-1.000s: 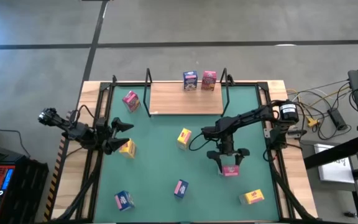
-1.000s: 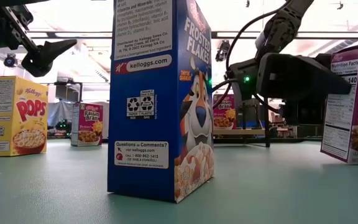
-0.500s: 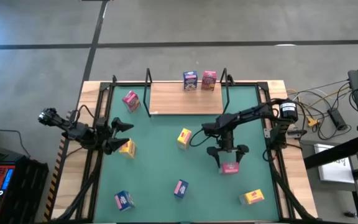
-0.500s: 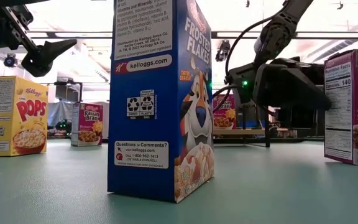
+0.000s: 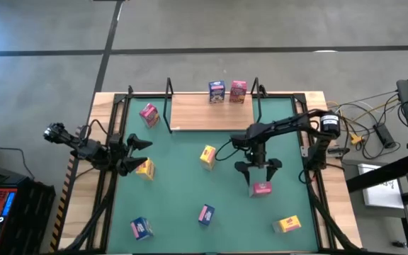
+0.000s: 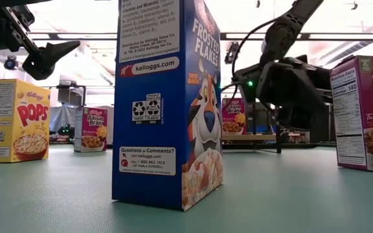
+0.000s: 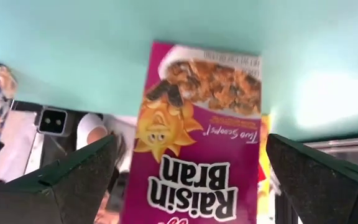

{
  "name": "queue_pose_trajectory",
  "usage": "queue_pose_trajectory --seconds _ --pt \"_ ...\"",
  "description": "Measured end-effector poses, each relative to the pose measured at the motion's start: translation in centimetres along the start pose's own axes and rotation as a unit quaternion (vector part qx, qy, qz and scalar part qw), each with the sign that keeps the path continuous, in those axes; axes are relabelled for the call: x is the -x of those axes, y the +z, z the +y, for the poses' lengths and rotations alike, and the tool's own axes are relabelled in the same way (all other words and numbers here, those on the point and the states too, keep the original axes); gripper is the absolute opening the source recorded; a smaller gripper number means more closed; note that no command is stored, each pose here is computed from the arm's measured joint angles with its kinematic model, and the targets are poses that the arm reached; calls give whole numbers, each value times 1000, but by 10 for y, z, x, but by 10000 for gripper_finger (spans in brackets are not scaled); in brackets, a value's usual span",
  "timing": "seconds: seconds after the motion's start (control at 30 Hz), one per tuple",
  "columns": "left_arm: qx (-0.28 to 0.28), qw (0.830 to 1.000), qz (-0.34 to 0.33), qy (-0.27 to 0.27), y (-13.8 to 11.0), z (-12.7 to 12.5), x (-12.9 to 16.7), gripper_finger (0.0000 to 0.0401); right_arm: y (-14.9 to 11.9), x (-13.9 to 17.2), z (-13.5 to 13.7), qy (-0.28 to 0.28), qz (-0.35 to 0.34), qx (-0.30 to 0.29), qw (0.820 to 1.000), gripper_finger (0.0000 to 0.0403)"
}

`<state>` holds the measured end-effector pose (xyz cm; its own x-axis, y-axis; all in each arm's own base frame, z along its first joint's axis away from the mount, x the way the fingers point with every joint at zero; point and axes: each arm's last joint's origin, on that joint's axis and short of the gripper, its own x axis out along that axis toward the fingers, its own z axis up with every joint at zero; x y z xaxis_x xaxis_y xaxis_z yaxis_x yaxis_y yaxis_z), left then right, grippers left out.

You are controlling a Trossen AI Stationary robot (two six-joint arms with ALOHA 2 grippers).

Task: Stack cereal on shelf
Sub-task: Put the right pink cereal box on the shelf aligned with the other pink cereal box

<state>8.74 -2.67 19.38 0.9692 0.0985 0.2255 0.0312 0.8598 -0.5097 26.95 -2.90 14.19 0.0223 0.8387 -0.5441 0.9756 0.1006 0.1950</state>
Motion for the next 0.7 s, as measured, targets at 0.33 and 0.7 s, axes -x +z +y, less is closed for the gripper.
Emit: queue_pose_trajectory --seconds 0.33,0.7 --pt "0 1000 0 0 0 0 0 398 -30 29 7 -24 -87 -15 996 400" --pt "0 1000 1 0 0 0 0 398 -69 55 9 -38 -157 63 985 400"
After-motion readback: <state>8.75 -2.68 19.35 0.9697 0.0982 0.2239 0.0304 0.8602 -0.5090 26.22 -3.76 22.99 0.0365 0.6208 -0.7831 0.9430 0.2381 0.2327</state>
